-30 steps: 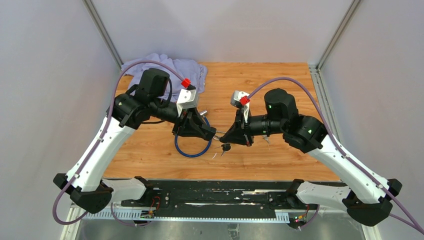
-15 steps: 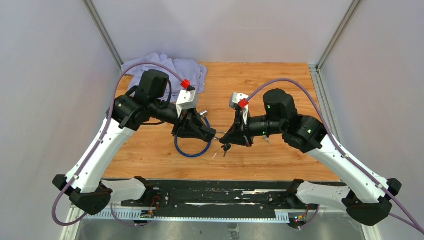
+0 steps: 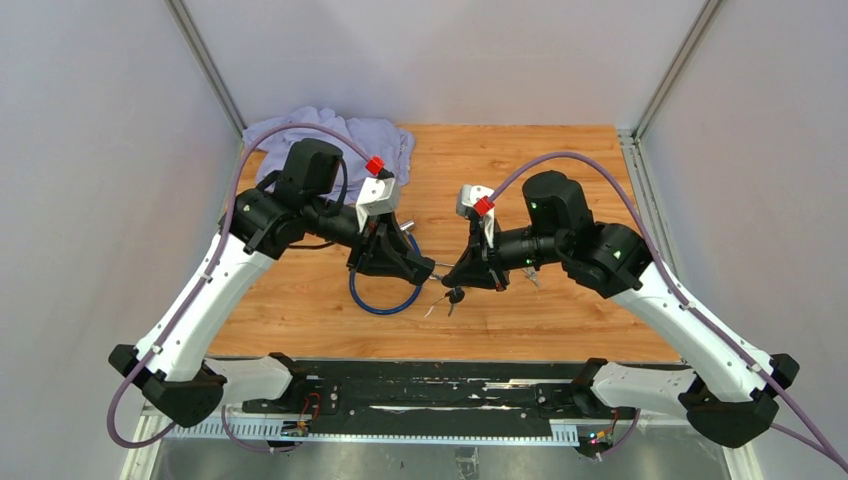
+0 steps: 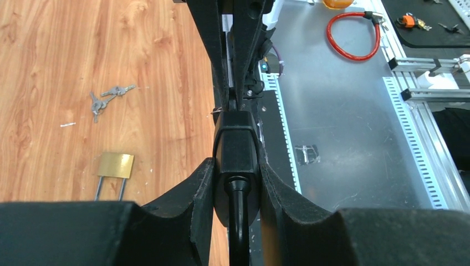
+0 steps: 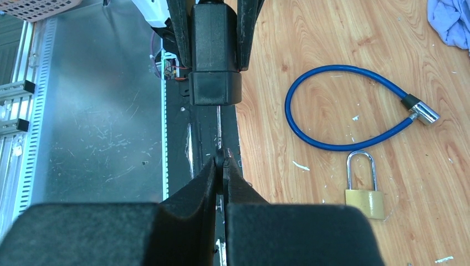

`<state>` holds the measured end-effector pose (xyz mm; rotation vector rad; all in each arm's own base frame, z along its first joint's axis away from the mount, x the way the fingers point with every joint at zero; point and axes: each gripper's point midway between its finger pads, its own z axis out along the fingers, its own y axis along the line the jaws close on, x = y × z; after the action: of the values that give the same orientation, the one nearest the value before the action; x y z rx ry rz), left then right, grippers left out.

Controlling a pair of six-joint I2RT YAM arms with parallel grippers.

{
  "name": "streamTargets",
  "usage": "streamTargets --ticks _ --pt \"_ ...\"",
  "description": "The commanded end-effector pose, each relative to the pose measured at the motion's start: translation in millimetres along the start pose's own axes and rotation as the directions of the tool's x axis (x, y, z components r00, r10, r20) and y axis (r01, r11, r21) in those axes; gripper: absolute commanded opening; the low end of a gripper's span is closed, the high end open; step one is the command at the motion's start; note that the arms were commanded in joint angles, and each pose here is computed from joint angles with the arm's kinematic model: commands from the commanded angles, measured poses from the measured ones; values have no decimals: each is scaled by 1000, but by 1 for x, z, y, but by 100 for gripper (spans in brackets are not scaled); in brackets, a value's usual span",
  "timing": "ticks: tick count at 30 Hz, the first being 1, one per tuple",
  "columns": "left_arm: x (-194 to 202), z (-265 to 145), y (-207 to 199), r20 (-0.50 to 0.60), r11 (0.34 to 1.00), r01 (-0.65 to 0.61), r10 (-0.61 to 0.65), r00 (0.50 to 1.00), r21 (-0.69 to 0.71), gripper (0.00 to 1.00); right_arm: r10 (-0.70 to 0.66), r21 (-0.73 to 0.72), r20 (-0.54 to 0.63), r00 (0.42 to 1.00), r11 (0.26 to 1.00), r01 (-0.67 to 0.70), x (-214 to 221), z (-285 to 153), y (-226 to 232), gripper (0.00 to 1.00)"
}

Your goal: Unlock with the key

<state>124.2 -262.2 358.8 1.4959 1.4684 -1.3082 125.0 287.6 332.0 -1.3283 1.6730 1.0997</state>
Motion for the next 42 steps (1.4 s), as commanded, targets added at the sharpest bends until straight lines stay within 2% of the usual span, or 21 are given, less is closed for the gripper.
streamTargets --ticks 1,7,18,24,35,42 --pt "-23 2 -49 87 969 16 -38 995 245 0 -131 168 61 989 979 119 -26 2 -44 0" --pt "-23 1 -53 93 962 24 -51 994 271 0 -140 194 55 989 973 127 -23 3 -57 0" --pt "-25 -1 -65 105 935 55 -98 990 351 0 -173 147 100 980 977 157 -30 -2 -53 0" --pt "-26 -1 -65 101 929 71 -115 988 363 0 -164 172 98 982 974 146 -26 -5 -58 0" --pt "-31 -6 -79 94 876 136 -201 975 463 0 -166 209 93 982 967 144 -21 -7 -64 0" --pt "-30 -7 -82 88 872 149 -213 973 466 0 -163 214 93 982 967 140 -21 -8 -65 1"
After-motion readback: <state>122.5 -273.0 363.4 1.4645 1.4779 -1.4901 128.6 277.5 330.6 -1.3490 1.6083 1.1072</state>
